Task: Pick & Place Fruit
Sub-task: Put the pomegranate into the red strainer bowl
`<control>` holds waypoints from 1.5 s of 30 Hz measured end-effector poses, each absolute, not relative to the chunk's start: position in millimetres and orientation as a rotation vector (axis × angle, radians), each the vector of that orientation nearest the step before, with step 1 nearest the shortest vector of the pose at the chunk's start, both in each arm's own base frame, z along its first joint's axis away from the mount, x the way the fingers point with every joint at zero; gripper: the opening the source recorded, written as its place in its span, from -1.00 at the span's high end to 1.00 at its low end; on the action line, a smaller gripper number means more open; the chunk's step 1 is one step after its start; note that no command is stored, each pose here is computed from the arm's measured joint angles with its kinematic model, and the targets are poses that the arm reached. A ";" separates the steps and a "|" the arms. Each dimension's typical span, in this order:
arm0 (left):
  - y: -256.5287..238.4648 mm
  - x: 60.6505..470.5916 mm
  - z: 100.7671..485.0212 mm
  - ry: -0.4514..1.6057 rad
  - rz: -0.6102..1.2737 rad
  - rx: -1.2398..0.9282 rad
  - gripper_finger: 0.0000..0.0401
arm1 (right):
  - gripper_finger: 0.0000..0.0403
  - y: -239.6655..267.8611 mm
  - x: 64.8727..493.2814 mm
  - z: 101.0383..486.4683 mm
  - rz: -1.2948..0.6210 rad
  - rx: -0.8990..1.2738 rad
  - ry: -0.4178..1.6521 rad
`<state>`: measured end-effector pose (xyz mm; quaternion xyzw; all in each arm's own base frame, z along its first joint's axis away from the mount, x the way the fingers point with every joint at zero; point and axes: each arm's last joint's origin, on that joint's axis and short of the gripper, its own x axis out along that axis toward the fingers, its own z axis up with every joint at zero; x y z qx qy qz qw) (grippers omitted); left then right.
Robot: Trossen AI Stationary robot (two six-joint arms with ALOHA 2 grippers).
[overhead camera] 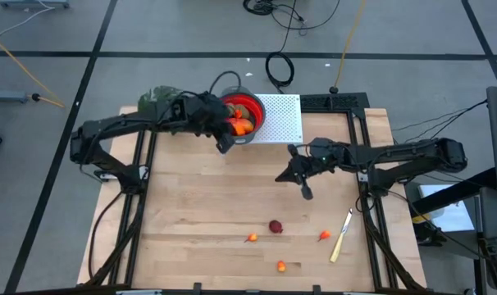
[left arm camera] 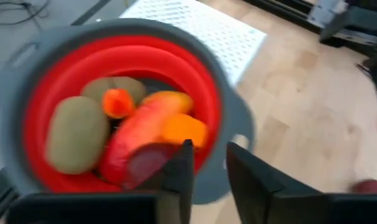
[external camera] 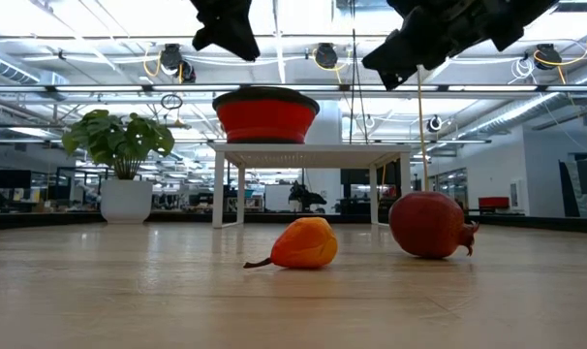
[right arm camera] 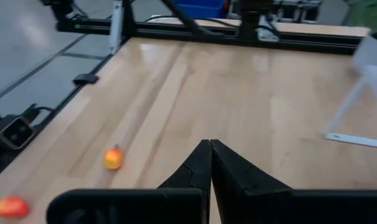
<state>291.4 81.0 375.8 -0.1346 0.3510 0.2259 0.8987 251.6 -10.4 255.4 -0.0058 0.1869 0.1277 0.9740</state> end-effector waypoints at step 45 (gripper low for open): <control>2.0 241.5 337.4 0.476 0.062 -0.214 0.99 | 1.00 78.8 237.8 249.1 0.326 -0.039 0.466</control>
